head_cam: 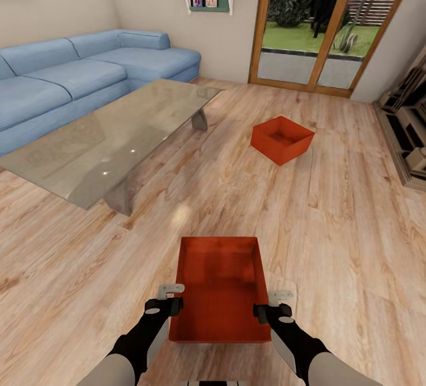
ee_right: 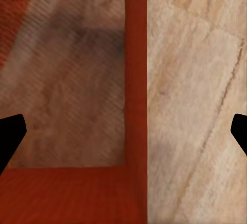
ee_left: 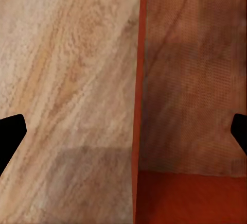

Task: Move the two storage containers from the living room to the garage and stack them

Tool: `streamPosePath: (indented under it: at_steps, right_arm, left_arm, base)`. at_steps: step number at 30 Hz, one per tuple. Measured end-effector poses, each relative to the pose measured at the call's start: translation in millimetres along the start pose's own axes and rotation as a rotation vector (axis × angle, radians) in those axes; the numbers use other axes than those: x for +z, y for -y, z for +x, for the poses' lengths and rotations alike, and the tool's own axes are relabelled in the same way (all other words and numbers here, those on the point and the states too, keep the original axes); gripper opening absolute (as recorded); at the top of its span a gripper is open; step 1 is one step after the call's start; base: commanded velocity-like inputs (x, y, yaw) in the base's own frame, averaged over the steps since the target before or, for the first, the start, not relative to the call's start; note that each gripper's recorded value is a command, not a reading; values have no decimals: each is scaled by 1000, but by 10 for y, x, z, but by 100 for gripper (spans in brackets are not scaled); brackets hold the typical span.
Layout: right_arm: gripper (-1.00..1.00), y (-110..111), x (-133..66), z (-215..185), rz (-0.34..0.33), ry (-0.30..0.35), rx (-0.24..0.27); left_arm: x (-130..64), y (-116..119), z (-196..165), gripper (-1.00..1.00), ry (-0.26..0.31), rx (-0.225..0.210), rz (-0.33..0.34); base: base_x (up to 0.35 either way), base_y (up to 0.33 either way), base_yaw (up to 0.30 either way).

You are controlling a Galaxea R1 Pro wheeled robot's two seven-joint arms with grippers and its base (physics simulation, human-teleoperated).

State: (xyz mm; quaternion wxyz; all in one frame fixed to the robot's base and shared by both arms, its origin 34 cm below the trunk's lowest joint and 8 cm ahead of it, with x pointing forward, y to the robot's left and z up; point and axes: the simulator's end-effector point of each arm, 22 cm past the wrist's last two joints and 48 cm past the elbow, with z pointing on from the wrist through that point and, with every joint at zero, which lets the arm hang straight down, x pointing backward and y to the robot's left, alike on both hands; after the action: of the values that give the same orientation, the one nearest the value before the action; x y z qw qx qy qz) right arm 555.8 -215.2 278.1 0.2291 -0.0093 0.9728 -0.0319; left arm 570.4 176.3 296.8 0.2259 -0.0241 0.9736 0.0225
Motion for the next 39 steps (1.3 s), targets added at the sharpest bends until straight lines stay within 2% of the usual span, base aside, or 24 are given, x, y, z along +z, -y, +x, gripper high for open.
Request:
streamPosePath:
  at_steps: [6, 17, 27, 39]
  right_arm:
    - [100, -8, 102, 80, 1, 0, 0]
    - [100, -3, 103, 78, 2, 1, 0]
    - [100, -10, 275, 215, 3, 2, 0]
    - [100, 44, 281, 219, 8, 1, -5]
  left_arm:
    - [103, 0, 79, 100, 0, 0, 0]
    - [105, -8, 80, 100, 0, 1, -1]
    - [278, -3, 219, 100, -1, 1, -1]
    - [278, -4, 217, 100, 0, 1, -1]
  base:
    - [0, 0, 0]
    - [0, 0, 0]
    - [0, 0, 0]
    - [0, 0, 0]
